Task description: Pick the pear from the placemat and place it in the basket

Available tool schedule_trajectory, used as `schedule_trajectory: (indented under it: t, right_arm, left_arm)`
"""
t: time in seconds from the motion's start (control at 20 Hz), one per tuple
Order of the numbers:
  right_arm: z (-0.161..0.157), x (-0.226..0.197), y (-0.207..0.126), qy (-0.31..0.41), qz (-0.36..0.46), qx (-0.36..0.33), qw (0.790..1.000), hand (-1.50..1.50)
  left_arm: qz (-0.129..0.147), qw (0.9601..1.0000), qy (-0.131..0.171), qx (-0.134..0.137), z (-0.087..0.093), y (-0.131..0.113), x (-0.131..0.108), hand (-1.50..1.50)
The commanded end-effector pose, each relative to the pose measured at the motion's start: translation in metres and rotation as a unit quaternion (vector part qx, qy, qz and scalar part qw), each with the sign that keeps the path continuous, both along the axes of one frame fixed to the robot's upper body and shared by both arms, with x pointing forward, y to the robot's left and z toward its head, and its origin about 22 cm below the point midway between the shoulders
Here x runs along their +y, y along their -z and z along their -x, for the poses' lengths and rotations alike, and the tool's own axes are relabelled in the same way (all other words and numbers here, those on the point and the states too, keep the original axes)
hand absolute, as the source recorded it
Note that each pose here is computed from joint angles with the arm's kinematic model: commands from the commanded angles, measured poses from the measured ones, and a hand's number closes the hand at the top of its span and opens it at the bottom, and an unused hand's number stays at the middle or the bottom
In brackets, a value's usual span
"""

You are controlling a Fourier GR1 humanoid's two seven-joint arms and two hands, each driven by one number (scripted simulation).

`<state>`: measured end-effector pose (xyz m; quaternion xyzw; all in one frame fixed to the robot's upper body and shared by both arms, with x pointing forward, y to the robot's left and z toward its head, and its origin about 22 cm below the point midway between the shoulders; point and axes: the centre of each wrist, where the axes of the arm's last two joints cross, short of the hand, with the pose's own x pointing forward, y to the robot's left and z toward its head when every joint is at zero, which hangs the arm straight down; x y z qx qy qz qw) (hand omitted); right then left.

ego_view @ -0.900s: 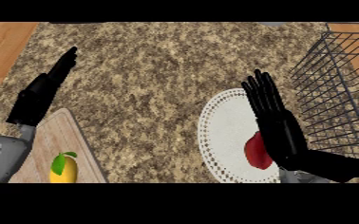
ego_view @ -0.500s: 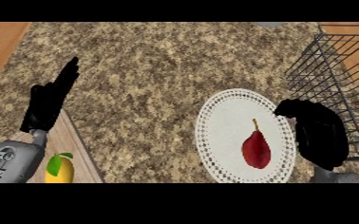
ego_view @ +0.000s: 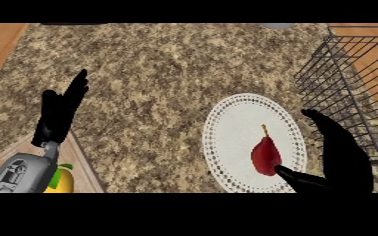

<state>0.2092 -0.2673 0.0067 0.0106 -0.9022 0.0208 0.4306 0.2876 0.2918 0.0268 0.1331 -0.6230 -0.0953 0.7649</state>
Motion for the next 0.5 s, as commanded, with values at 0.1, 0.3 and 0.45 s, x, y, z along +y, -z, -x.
schedule_trajectory:
  t: [0.1, 0.3, 0.45]
  right_arm:
    - [0.020, -0.079, -0.031, 0.129, 0.256, 0.083, 0.954, -1.50]
    - [0.033, -0.097, -0.075, 0.068, 0.387, 0.153, 0.907, -1.50]
    - [0.049, -0.108, -0.083, -0.008, 0.443, 0.231, 0.866, -1.50]
  left_arm:
    - [0.002, 1.0000, -0.009, 0.002, 0.003, -0.001, 0.002, 0.00]
    - [0.008, 0.9999, -0.011, -0.001, 0.002, 0.001, -0.010, 0.00]
    - [0.004, 0.9999, -0.010, 0.002, 0.003, 0.000, -0.006, 0.00]
